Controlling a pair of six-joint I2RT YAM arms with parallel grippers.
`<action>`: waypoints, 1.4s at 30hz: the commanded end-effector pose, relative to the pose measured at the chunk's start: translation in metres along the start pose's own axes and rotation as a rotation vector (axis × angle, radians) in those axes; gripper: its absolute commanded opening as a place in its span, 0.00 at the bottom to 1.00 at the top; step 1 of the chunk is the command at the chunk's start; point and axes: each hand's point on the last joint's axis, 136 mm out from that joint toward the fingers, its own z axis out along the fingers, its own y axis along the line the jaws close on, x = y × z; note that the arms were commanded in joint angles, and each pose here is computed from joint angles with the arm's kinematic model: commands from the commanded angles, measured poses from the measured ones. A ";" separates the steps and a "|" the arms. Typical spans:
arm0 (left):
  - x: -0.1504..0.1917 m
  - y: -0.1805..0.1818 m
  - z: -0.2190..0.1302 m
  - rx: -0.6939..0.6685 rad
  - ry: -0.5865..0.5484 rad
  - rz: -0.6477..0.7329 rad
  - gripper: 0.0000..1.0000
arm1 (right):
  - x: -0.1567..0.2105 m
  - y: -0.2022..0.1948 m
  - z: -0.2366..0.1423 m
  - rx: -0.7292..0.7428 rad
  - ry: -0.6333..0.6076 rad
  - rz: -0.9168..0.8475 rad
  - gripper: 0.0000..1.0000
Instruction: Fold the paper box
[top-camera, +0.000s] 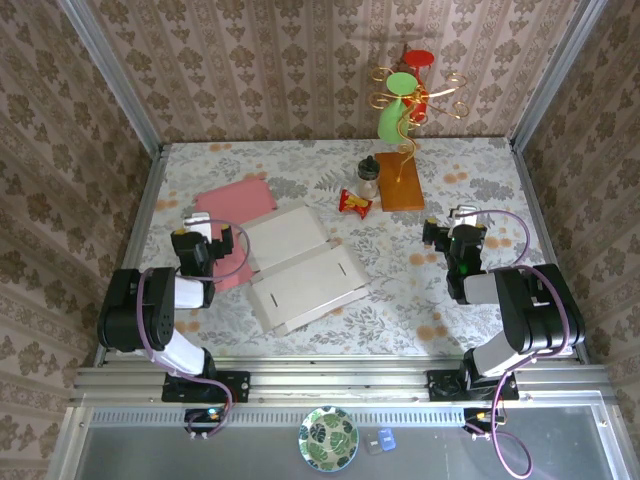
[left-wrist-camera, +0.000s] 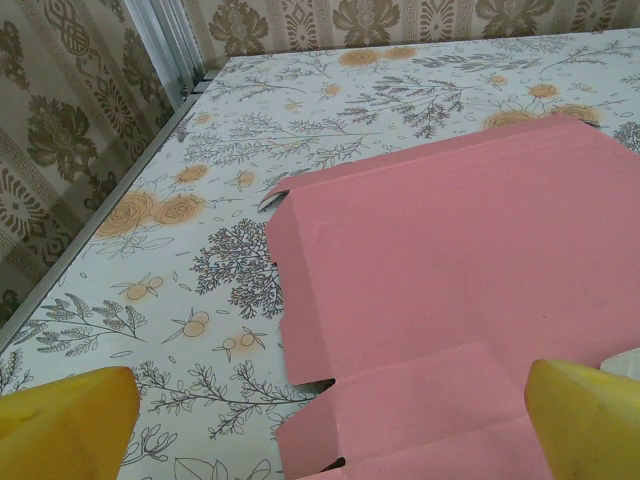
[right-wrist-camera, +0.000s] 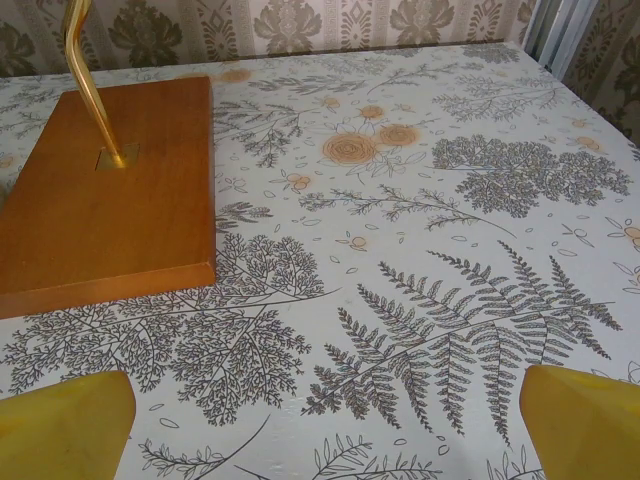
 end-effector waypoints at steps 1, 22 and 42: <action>-0.008 0.001 0.003 -0.011 -0.016 0.013 1.00 | -0.009 -0.005 -0.001 0.028 -0.027 0.006 1.00; -0.009 -0.005 0.005 0.025 -0.012 0.029 1.00 | -0.009 -0.005 0.000 0.027 -0.028 0.005 1.00; -0.135 -0.053 -0.085 -0.021 0.176 -0.081 1.00 | -0.195 0.022 -0.123 -0.018 0.035 0.527 1.00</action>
